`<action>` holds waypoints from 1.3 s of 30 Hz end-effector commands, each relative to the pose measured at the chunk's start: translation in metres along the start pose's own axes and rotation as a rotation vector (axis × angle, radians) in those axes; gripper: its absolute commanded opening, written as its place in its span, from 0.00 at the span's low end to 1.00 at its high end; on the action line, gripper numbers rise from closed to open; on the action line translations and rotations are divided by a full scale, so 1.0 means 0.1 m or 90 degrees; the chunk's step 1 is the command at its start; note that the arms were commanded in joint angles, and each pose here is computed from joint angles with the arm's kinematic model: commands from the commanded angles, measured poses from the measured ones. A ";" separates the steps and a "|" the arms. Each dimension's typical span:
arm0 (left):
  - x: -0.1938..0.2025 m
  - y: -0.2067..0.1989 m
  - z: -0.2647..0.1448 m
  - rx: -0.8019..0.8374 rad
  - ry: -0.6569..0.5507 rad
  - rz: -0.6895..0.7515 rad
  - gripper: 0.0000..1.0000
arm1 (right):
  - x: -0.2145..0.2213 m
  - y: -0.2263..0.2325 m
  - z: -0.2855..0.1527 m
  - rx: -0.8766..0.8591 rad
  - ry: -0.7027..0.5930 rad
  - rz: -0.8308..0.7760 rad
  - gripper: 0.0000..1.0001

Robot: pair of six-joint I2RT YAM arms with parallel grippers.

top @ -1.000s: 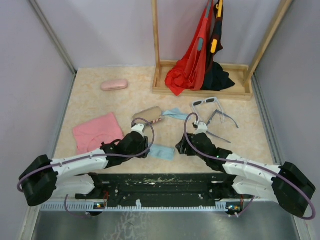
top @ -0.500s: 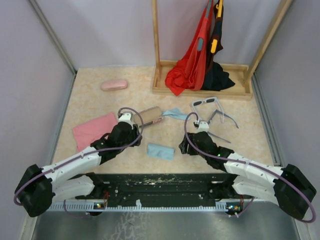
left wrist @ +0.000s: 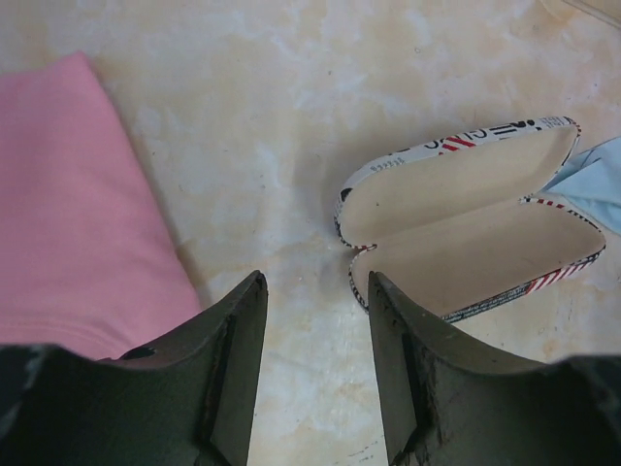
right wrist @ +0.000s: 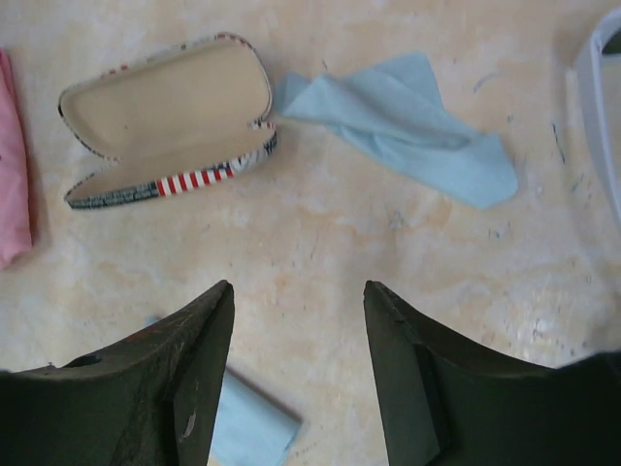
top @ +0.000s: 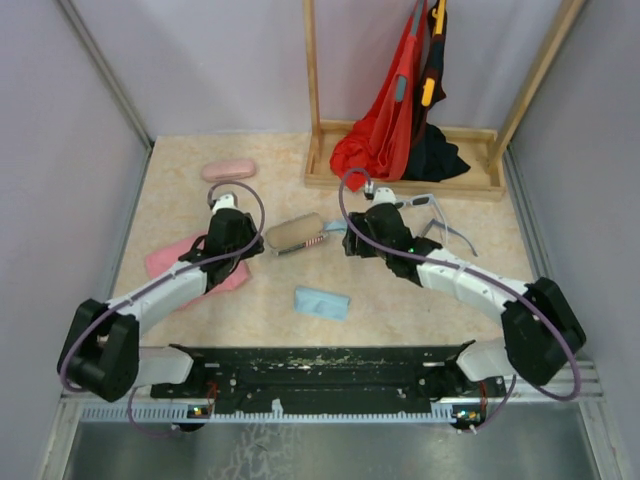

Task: Organize the sunglasses
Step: Adjust the sunglasses case at the center of the board.

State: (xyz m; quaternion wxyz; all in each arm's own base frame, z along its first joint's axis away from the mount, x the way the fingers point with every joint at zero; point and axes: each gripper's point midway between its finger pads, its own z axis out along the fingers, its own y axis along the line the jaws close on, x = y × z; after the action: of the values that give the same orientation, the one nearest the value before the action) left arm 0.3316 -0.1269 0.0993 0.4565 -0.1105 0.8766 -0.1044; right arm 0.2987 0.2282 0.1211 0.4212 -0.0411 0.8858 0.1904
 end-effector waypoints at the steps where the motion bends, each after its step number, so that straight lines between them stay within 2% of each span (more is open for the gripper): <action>1: -0.31 -0.31 0.18 0.076 -0.045 -0.020 0.53 | -0.47 0.14 0.22 -0.023 -0.035 -0.049 0.56; 8: -0.21 -0.34 0.47 0.073 0.004 0.009 0.54 | -0.72 0.12 0.64 -0.031 -0.008 -0.067 0.56; 15: -0.06 -0.31 0.60 0.060 0.052 0.022 0.54 | -0.63 0.23 1.07 -0.052 0.054 -0.082 0.53; 26: -0.31 0.03 0.26 0.010 -0.073 -0.046 0.48 | -0.76 -0.09 1.42 0.072 0.043 -0.137 0.48; 31: -0.10 0.30 0.38 -0.069 -0.014 -0.062 0.46 | -0.77 -0.04 1.61 0.056 0.051 -0.165 0.39; 39: 0.12 0.41 0.50 -0.101 0.028 -0.068 0.46 | -0.68 0.09 1.81 0.001 0.081 -0.200 0.37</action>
State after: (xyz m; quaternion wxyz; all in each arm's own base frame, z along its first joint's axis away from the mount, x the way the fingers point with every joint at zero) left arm 0.3572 -0.0983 0.0517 0.4226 -0.1755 0.8866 -0.0671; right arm 0.4573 0.2824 0.0551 0.3699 -0.1645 0.9092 0.0974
